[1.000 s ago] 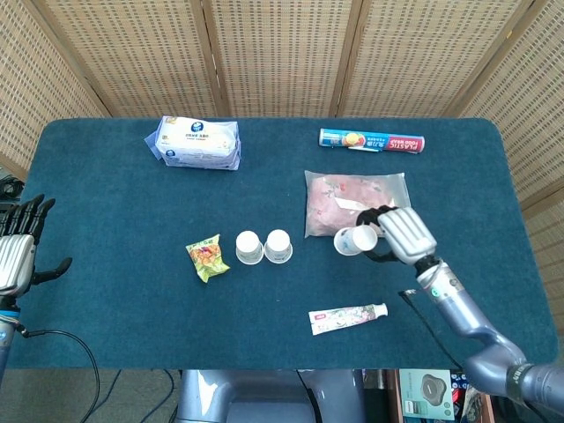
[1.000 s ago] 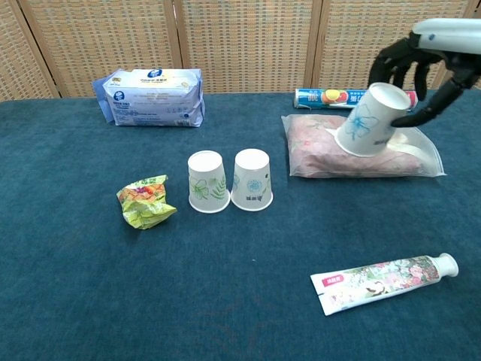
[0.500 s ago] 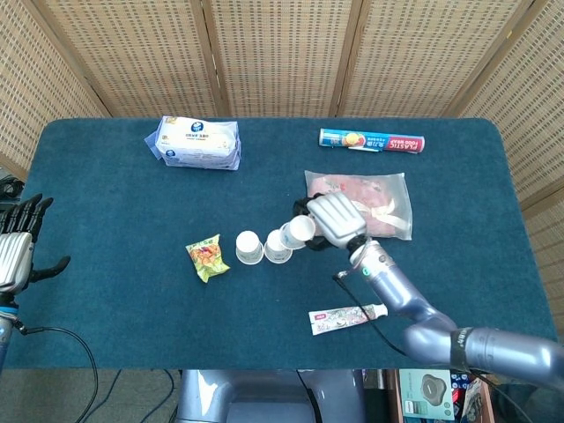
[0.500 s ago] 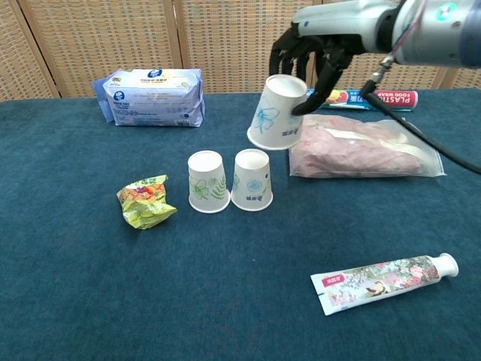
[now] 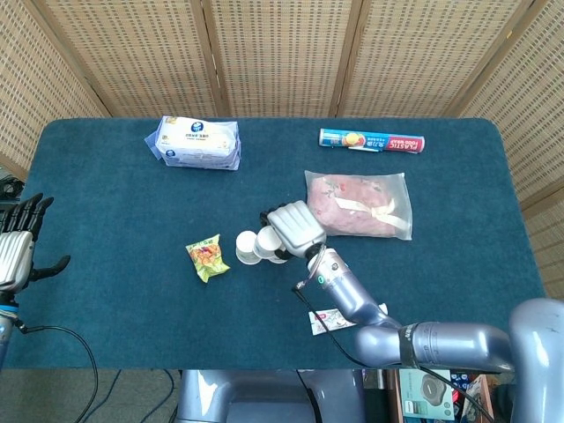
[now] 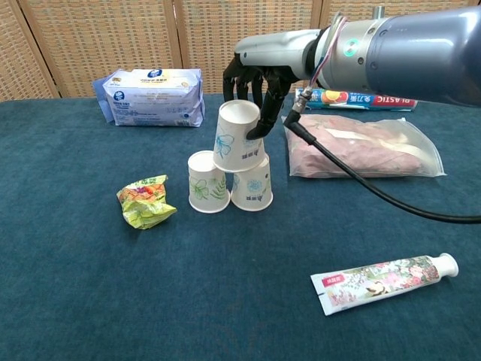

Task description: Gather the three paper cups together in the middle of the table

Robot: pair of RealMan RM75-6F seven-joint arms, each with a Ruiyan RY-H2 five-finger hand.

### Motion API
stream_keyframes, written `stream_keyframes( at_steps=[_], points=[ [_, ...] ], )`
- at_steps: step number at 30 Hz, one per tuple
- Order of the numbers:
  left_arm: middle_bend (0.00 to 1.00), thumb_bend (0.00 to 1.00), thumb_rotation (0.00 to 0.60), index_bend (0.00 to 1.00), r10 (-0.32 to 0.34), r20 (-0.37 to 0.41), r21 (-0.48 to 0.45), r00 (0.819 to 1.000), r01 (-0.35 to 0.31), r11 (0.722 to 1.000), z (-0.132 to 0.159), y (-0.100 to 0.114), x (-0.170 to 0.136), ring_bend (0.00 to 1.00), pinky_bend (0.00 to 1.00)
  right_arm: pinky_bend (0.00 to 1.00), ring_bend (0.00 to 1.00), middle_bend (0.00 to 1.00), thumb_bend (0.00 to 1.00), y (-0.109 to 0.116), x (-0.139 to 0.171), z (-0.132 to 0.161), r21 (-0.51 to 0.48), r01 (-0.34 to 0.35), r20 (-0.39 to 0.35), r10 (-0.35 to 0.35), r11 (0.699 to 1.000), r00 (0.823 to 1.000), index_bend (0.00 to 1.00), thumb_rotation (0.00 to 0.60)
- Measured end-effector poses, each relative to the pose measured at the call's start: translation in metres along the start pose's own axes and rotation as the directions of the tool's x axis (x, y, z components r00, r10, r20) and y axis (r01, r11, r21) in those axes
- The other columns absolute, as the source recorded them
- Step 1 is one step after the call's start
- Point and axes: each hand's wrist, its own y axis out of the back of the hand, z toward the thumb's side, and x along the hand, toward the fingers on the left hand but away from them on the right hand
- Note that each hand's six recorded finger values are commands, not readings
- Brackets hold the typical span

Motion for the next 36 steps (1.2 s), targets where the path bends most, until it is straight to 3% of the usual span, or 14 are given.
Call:
stream_keyframes(
  at_steps=[12, 16, 19, 21, 24, 33, 36],
  points=[
    [0.0, 0.26, 0.6, 0.0, -0.002, 0.0, -0.012, 1.0, 0.002, 1.0, -0.001, 0.002, -0.001, 0.0, 0.0, 0.56, 0.43, 0.52, 0.43, -0.003, -0.009, 0.002, 0.014, -0.009, 0.029, 0.008, 1.0, 1.0, 0.44, 0.6],
    [0.0, 0.26, 0.6, 0.0, -0.004, -0.002, -0.014, 1.0, 0.004, 1.0, -0.002, 0.002, 0.0, 0.0, 0.0, 0.56, 0.42, 0.46, 0.43, -0.004, -0.014, 0.005, 0.012, -0.011, 0.033, 0.011, 1.0, 0.999, 0.43, 0.6],
    [0.0, 0.26, 0.6, 0.0, -0.005, -0.003, -0.017, 1.0, 0.005, 1.0, -0.003, 0.003, 0.001, 0.0, 0.0, 0.46, 0.32, 0.32, 0.37, -0.006, -0.016, 0.007, 0.018, -0.018, 0.032, 0.017, 1.0, 0.999, 0.33, 0.6],
    [0.0, 0.26, 0.6, 0.0, -0.007, -0.002, -0.019, 1.0, 0.007, 1.0, -0.003, 0.003, 0.001, 0.0, 0.0, 0.31, 0.22, 0.22, 0.32, -0.006, -0.017, 0.008, 0.023, -0.018, 0.029, 0.017, 1.0, 0.999, 0.25, 0.6],
    [0.0, 0.26, 0.6, 0.0, -0.01, 0.0, -0.021, 1.0, 0.01, 1.0, -0.004, 0.003, 0.002, 0.0, 0.0, 0.17, 0.13, 0.15, 0.31, -0.004, -0.017, 0.009, 0.034, -0.007, 0.015, 0.006, 0.999, 1.0, 0.2, 0.6],
    [0.0, 0.26, 0.6, 0.0, -0.015, 0.005, -0.026, 1.0, 0.015, 1.0, -0.002, 0.002, 0.002, 0.0, 0.0, 0.11, 0.11, 0.13, 0.28, 0.019, -0.001, 0.008, 0.03, 0.04, -0.01, -0.04, 0.999, 0.999, 0.17, 0.6],
    [0.0, 0.26, 0.6, 0.0, -0.013, 0.011, -0.028, 1.0, 0.014, 1.0, -0.001, 0.002, 0.001, 0.0, 0.0, 0.07, 0.08, 0.12, 0.22, 0.032, 0.012, 0.0, 0.041, 0.076, -0.009, -0.076, 0.996, 0.997, 0.17, 0.6]
  ],
)
